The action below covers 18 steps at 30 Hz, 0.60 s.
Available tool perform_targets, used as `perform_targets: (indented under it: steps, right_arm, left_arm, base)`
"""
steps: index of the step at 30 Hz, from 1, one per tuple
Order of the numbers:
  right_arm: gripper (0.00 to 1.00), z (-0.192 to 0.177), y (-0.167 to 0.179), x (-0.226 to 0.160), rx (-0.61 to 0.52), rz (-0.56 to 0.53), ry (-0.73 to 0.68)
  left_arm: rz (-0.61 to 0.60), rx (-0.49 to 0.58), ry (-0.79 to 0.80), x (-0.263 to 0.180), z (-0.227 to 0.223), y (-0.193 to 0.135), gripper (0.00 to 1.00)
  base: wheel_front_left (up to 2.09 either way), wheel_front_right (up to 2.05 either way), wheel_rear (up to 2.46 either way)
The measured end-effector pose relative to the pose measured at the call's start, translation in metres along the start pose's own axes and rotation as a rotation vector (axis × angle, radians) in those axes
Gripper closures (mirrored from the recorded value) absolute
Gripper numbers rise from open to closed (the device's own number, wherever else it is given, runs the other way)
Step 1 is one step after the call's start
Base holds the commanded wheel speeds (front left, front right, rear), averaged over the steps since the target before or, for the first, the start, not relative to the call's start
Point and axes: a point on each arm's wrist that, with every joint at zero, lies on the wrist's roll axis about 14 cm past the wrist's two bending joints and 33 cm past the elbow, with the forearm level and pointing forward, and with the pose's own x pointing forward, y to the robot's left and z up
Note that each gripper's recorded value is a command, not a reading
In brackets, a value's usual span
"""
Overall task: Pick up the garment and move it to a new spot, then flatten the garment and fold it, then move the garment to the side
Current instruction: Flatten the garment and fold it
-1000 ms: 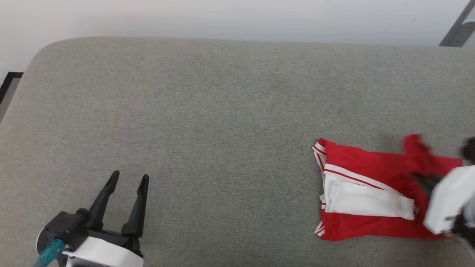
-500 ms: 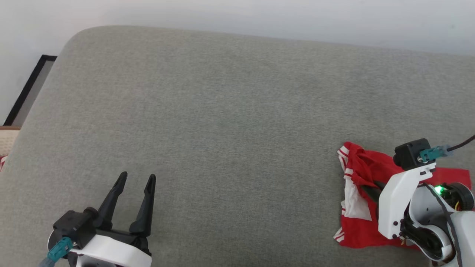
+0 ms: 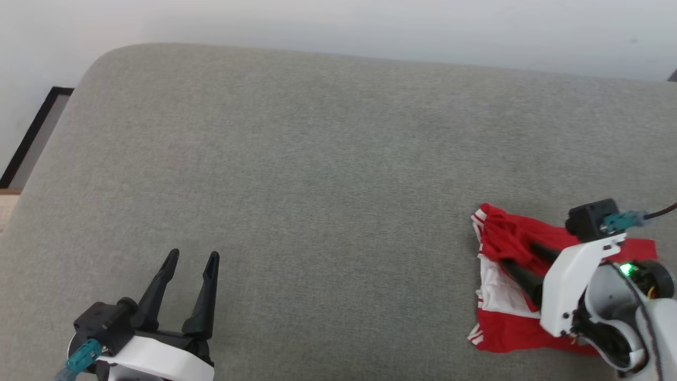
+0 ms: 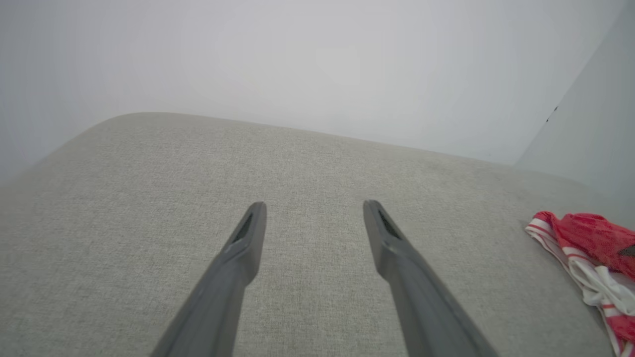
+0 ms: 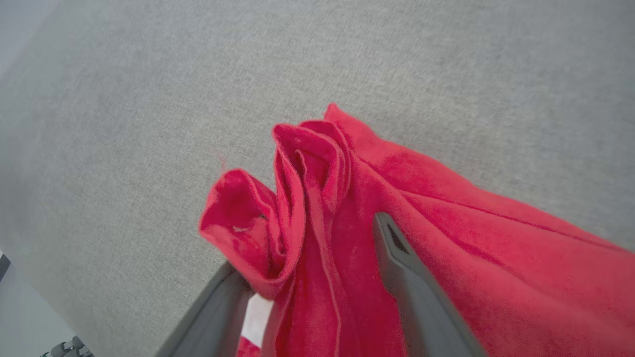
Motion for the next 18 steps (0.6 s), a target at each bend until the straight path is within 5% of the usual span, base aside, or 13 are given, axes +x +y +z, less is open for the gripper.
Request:
perform_targets:
  steps: [13, 18]
  right_arm:
    - [0.00, 0.026, -0.067, -0.056, 0.087, -0.186, -0.223]
    - [0.00, 0.037, -0.092, -0.079, 0.119, -0.270, -0.409]
  left_arm:
    - [-0.098, -0.015, -0.003, 0.011, -0.001, -0.030, 0.00]
    - [-0.122, -0.022, -0.006, 0.011, 0.000, -0.038, 0.00]
  base:
    - [0.00, 0.00, 0.00]
    - [0.00, 0.00, 0.00]
